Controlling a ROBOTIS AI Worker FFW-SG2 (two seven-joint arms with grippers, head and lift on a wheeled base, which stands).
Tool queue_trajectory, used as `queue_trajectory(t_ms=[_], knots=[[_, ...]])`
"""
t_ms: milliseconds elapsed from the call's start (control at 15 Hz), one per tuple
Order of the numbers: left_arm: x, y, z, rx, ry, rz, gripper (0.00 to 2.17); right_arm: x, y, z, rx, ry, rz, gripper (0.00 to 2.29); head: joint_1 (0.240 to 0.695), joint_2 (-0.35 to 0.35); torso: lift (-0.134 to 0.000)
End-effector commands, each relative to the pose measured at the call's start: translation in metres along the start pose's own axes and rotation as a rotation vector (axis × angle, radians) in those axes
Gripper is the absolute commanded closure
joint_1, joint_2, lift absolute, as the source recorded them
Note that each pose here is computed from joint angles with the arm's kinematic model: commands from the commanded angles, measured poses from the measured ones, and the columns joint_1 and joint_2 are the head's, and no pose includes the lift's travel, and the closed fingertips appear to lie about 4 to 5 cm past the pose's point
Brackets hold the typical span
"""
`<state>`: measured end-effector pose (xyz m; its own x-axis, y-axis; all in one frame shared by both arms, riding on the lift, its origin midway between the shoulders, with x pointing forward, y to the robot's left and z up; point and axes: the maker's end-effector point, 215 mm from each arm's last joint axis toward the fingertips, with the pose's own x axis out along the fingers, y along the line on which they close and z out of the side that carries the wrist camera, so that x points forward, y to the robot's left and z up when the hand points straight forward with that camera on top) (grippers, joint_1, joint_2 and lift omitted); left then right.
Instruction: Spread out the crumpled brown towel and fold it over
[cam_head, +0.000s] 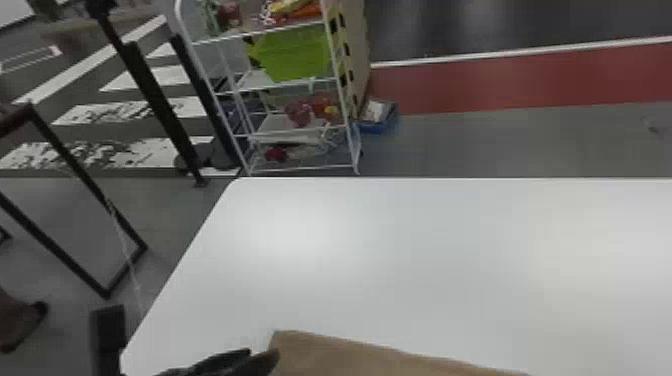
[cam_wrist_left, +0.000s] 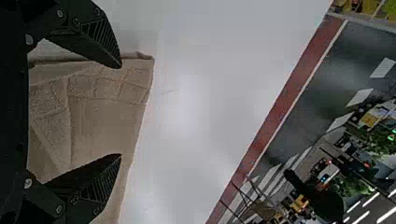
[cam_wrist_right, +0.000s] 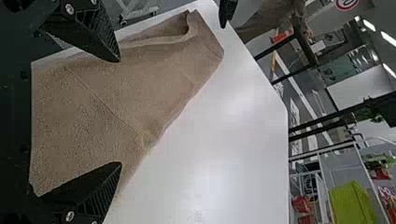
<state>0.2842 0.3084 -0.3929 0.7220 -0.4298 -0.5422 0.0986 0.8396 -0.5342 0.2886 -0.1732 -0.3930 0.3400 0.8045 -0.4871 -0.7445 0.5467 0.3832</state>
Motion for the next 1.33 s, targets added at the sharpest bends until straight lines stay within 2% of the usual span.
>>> queue_trajectory(t_ms=[0, 133, 200, 333, 400, 467, 533, 733, 800, 933, 1000, 1067, 1133, 1200, 1267], knots=[[-0.006, -0.005, 0.018, 0.032, -0.048, -0.006, 0.25, -0.019, -0.020, -0.009, 0.018, -0.013, -0.048, 0.13, 0.695, 0.286, -0.123], [-0.005, -0.024, 0.019, 0.017, -0.052, -0.072, 0.27, -0.029, -0.030, -0.020, 0.026, -0.003, -0.075, 0.25, 0.695, 0.255, -0.123], [-0.004, -0.033, 0.009, 0.003, -0.037, -0.107, 0.36, -0.032, -0.033, -0.028, 0.037, 0.008, -0.084, 0.37, 0.695, 0.209, -0.123], [0.005, -0.039, -0.014, -0.032, 0.006, -0.143, 0.41, -0.039, -0.038, -0.034, 0.035, 0.005, -0.096, 0.37, 0.695, 0.153, -0.123], [0.009, -0.035, -0.021, -0.050, 0.014, -0.146, 0.42, -0.044, -0.040, -0.038, 0.044, 0.002, -0.104, 0.37, 0.695, 0.130, -0.123], [0.010, -0.030, -0.021, -0.048, 0.006, -0.142, 0.70, -0.048, -0.042, -0.039, 0.041, -0.001, -0.112, 0.37, 0.695, 0.109, -0.123], [0.011, -0.025, -0.023, -0.050, 0.012, -0.128, 0.73, -0.051, -0.045, -0.042, 0.044, -0.008, -0.115, 0.37, 0.695, 0.075, -0.123], [0.010, -0.017, -0.025, -0.061, 0.010, -0.117, 0.73, -0.058, -0.051, -0.047, 0.033, -0.017, -0.128, 0.37, 0.695, 0.056, -0.123], [0.009, -0.018, -0.027, -0.065, 0.013, -0.123, 0.73, -0.061, -0.051, -0.046, 0.029, -0.025, -0.129, 0.44, 0.695, 0.052, -0.123], [0.009, -0.019, -0.031, -0.073, 0.026, -0.124, 1.50, -0.081, -0.060, -0.045, 0.044, -0.052, -0.163, 0.88, 0.695, 0.046, -0.123], [0.010, -0.021, -0.036, -0.082, 0.038, -0.131, 1.74, -0.096, -0.068, -0.046, 0.059, -0.069, -0.192, 1.26, 0.695, 0.036, -0.123], [0.012, -0.024, -0.040, -0.086, 0.047, -0.138, 1.74, -0.107, -0.074, -0.049, 0.071, -0.080, -0.213, 1.48, 0.695, 0.020, -0.123], [0.016, -0.027, -0.045, -0.089, 0.059, -0.143, 1.74, -0.118, -0.081, -0.054, 0.069, -0.079, -0.238, 1.60, 0.695, -0.007, -0.123], [0.019, -0.027, -0.050, -0.085, 0.076, -0.137, 1.74, -0.128, -0.089, -0.061, 0.062, -0.076, -0.261, 1.60, 0.695, -0.040, -0.123], [0.022, -0.030, -0.053, -0.079, 0.084, -0.138, 1.74, -0.136, -0.093, -0.069, 0.056, -0.067, -0.269, 1.60, 0.695, -0.108, -0.123]])
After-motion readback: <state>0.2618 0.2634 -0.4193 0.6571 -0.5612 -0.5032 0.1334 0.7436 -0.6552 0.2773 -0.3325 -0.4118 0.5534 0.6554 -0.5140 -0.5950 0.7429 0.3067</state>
